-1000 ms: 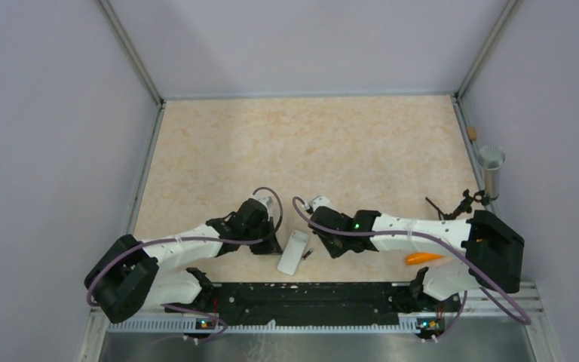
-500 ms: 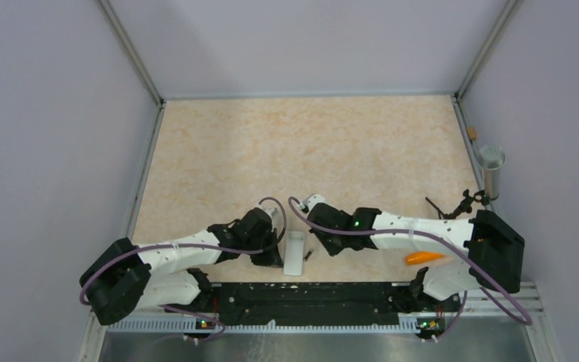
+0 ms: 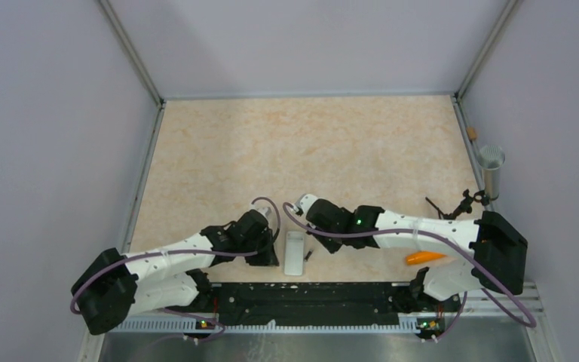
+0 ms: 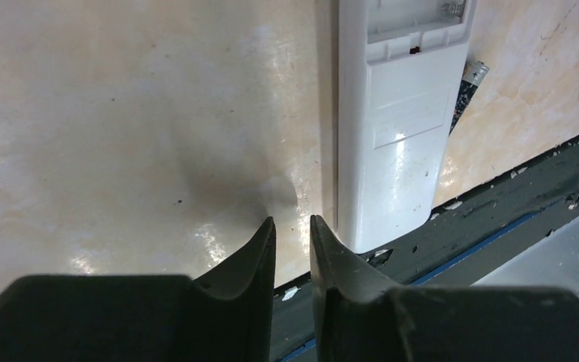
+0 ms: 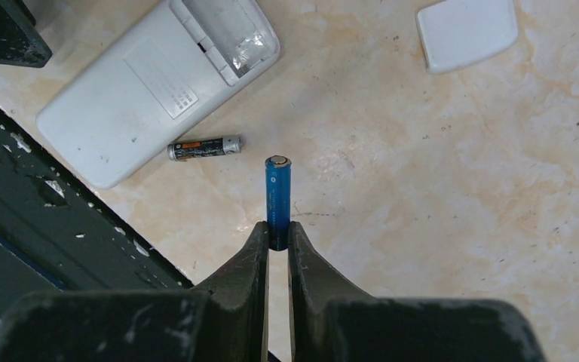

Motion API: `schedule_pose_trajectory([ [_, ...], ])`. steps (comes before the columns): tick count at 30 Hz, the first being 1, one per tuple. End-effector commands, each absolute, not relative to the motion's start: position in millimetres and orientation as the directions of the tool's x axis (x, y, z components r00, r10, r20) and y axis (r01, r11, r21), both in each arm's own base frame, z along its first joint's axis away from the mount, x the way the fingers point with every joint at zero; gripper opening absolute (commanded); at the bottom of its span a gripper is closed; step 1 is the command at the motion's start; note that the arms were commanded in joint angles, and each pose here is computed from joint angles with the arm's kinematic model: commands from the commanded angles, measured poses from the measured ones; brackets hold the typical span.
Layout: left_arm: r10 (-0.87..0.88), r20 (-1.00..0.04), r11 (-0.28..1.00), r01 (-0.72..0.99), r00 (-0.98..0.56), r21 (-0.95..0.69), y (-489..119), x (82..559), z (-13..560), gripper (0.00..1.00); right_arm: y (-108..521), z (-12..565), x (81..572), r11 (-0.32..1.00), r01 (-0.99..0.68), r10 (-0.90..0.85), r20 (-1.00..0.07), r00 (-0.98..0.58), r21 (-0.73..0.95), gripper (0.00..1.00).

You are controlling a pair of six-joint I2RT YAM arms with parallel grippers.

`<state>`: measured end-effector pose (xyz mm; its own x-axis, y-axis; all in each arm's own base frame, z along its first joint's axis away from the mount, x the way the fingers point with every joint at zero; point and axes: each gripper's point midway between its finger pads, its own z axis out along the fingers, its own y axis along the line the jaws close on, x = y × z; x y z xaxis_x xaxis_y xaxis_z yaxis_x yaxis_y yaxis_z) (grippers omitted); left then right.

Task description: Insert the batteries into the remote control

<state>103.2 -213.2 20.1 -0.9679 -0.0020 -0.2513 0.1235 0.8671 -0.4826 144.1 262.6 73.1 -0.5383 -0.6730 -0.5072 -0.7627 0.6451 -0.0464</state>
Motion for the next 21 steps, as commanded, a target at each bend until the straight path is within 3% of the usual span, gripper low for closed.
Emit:
schedule_pose_trajectory([
  [1,-0.035,-0.309,0.872,0.122,-0.950,-0.475,-210.4,112.9,31.3,0.26,282.0,109.7,159.1,0.562,-0.823,-0.674,-0.621,-0.399,-0.081,0.00],
  [4,-0.062,-0.354,0.866,0.126,-0.933,-0.484,-209.7,120.7,42.0,0.36,280.2,114.0,161.9,0.525,-0.843,-0.702,-0.621,-0.349,-0.120,0.00],
  [11,-0.113,-0.445,0.838,0.155,-0.888,-0.523,-208.0,138.6,68.1,0.46,278.5,116.5,170.6,0.427,-0.887,-0.761,-0.601,-0.245,-0.178,0.00],
  [21,-0.137,-0.480,0.643,0.291,-0.866,-0.708,-229.8,145.5,116.1,0.63,304.1,117.5,158.1,0.258,-0.958,-0.781,-0.610,-0.133,-0.122,0.00],
])
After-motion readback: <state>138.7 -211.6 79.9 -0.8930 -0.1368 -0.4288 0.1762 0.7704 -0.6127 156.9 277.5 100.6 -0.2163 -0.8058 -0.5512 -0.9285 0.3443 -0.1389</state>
